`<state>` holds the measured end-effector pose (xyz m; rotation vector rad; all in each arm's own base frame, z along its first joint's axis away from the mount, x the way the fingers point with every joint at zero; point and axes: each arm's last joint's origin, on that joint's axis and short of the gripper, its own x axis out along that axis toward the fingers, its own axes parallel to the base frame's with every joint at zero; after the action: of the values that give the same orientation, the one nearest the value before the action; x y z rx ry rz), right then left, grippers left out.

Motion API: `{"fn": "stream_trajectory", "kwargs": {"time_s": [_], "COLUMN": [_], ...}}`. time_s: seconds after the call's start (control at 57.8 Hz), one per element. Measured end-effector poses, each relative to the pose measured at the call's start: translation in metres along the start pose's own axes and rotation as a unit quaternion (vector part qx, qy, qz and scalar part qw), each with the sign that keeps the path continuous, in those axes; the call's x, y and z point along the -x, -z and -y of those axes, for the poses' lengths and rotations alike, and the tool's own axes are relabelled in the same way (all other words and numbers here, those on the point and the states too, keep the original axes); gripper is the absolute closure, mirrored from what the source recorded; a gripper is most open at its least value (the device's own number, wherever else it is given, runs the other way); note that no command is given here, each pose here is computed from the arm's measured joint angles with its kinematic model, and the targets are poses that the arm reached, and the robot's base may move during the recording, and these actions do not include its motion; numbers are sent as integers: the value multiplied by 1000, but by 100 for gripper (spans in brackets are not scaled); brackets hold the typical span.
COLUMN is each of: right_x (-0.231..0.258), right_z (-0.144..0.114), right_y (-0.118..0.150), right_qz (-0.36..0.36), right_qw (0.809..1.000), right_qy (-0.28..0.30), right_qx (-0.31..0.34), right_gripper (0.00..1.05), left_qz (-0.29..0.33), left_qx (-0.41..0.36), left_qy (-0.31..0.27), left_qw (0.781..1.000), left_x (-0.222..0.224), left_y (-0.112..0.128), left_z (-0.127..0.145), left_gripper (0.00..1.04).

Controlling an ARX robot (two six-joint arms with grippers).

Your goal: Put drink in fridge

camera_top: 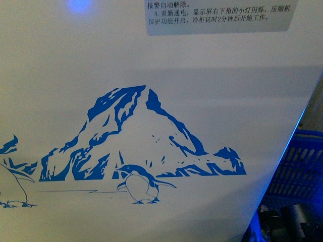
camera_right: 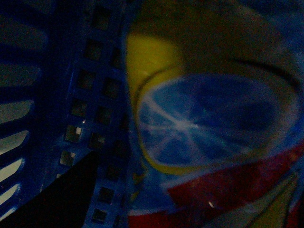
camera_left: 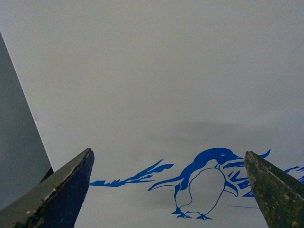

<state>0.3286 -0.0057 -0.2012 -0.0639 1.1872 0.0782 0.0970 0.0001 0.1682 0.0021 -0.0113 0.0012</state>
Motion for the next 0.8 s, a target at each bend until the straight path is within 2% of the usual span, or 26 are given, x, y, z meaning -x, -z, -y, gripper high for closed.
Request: {"fn": "stream_trajectory", "kwargs": {"time_s": [0.086,0.225,0.38,0.467,0.588,0.605,0.709,0.795], "right_x": [0,6,28,53,89,111,177,229], "right_z": [2,12,24,36,50,57,69,71], "right_y": [1,0,3,-2,-23,-37,-74,-93], "right_qz": [-1,-1,-5,1,35,61,140,193], "right_qw": [1000,1000,999,998,996,994,986,976], "right_qy": [3,16,29,39,53,61,74,79], "right_qx": [-2,-18,-32,-44,-57,-60,-60,-55], "right_gripper": [23,46,60,62,63,63,63,63], "left_qz": [0,0,0,0,0,0,0,0], "left_qx": [0,0,0,0,0,0,0,0], "left_qy": [0,0,0,0,0,0,0,0], "left_qw": [1000,1000,1000,1000,1000,1000,1000,1000], "left_x": [0,0,0,0,0,0,0,0], "left_y": [0,0,0,0,0,0,0,0], "left_z": [0,0,0,0,0,0,0,0], "left_gripper": [8,8,8,8,8,8,8,8]}}
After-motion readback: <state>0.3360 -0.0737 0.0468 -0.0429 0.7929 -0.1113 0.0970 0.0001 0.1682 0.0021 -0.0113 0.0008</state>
